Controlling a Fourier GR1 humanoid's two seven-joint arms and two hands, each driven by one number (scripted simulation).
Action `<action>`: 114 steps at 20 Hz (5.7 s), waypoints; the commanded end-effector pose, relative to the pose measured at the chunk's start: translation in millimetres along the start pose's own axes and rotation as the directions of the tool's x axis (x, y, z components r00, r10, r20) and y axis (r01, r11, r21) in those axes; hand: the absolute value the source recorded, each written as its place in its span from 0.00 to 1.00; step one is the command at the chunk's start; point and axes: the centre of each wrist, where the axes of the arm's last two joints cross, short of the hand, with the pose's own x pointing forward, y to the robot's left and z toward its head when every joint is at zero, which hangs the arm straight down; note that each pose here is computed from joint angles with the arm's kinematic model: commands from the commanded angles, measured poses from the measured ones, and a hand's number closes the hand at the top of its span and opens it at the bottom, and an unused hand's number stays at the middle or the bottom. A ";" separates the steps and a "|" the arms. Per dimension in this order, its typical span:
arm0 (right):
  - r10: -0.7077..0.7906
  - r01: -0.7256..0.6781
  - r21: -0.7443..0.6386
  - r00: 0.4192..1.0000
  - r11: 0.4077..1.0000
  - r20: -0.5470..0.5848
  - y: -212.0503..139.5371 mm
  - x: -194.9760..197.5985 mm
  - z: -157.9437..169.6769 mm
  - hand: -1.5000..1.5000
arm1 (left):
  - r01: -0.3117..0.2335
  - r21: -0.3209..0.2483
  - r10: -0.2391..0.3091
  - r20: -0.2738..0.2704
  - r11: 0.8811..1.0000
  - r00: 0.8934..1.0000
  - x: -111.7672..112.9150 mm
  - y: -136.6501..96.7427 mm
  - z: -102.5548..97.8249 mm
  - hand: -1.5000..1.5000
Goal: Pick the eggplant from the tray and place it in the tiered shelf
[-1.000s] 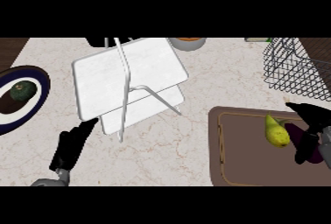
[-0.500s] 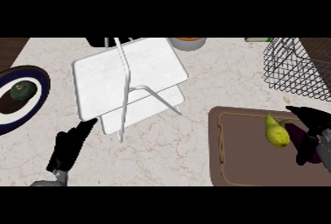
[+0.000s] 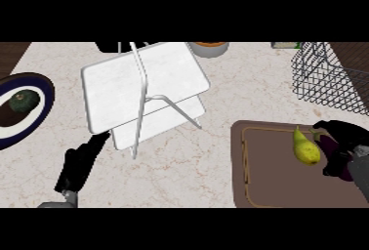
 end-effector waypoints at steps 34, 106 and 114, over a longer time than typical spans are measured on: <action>-0.165 0.604 -0.531 0.738 0.594 0.654 -29.8 160.7 279.0 1.00 | 0.007 0.008 -0.006 -0.012 1.000 1.000 8.3 0.2 -2.8 0.50; -0.625 0.987 -0.156 0.104 -0.029 0.774 -155.9 52.9 101.9 0.00 | 0.009 0.028 -0.007 -0.041 1.000 0.999 -11.0 13.9 9.0 0.50; -0.610 0.990 -0.137 0.126 0.030 0.782 -127.0 -11.5 112.7 0.00 | 0.016 0.021 -0.016 0.000 1.000 1.000 3.5 17.5 5.8 0.50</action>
